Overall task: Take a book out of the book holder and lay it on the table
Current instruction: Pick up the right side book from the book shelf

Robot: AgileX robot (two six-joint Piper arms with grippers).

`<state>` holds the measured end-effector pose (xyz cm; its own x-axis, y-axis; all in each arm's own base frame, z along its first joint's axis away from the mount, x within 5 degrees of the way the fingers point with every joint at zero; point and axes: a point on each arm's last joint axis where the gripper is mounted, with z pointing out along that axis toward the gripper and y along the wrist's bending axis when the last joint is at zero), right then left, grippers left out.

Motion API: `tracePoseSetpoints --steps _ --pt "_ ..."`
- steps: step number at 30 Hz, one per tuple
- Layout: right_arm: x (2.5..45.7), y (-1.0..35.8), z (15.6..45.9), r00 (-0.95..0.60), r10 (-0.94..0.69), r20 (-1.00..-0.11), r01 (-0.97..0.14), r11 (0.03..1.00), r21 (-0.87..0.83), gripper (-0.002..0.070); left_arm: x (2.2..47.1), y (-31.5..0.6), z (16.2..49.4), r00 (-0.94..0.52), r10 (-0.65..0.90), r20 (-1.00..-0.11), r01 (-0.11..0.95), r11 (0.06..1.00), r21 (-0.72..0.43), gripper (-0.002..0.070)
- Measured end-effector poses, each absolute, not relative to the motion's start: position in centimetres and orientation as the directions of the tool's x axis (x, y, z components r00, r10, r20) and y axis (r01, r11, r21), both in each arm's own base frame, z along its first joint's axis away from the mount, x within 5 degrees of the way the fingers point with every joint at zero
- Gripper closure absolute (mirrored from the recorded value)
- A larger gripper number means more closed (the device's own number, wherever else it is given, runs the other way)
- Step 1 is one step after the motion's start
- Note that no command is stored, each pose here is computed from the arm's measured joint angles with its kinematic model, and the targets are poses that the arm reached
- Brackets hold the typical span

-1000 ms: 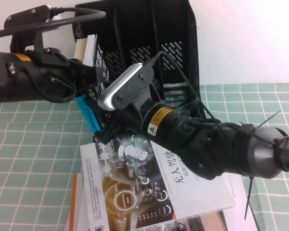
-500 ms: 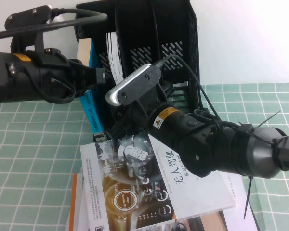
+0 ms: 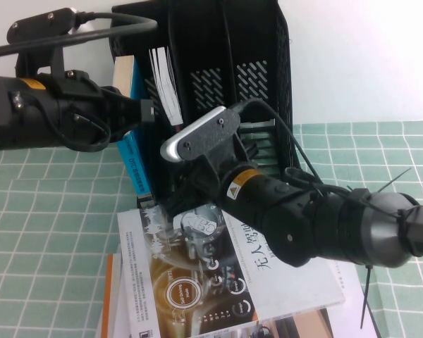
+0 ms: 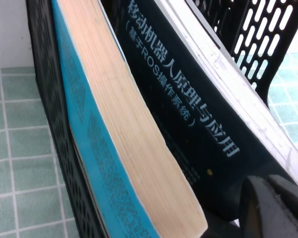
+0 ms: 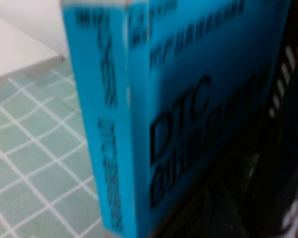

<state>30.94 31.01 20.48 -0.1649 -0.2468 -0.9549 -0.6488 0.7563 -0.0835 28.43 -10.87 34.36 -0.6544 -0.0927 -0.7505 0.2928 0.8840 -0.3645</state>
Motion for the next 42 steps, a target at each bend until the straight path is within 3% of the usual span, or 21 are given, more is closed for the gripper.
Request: tracePoseSetpoints --steps 12,15,19,25,34,42 --pt "30.3 30.1 19.2 -0.164 -0.201 -0.966 -0.621 0.782 -0.058 0.0374 28.4 -10.9 34.4 -0.654 -0.093 -0.750 0.293 0.884 -0.365 0.0678" --pt "30.3 30.2 19.2 -0.156 -0.192 -0.969 -0.622 0.781 -0.055 0.0425 28.4 -10.9 34.4 -0.653 -0.088 -0.752 0.296 0.884 -0.361 0.0678" --pt "30.1 30.5 19.2 -0.140 -0.179 -0.974 -0.627 0.777 -0.053 0.0548 28.4 -10.9 34.4 -0.650 -0.081 -0.755 0.302 0.885 -0.354 0.0678" --pt "29.9 30.8 19.2 -0.082 -0.175 -0.981 -0.634 0.769 -0.084 0.0545 28.4 -10.9 34.4 -0.646 -0.069 -0.760 0.310 0.886 -0.344 0.0678" --pt "30.1 30.6 21.2 0.210 -0.130 -0.969 -0.568 0.791 -0.229 0.0545 28.3 -10.8 34.5 -0.623 -0.016 -0.782 0.350 0.888 -0.297 0.0678" --pt "29.9 30.4 22.8 0.338 -0.176 -0.925 -0.506 0.794 -0.336 0.0545 26.4 -10.0 37.2 -0.523 0.000 -0.852 0.383 0.893 -0.235 0.0678"
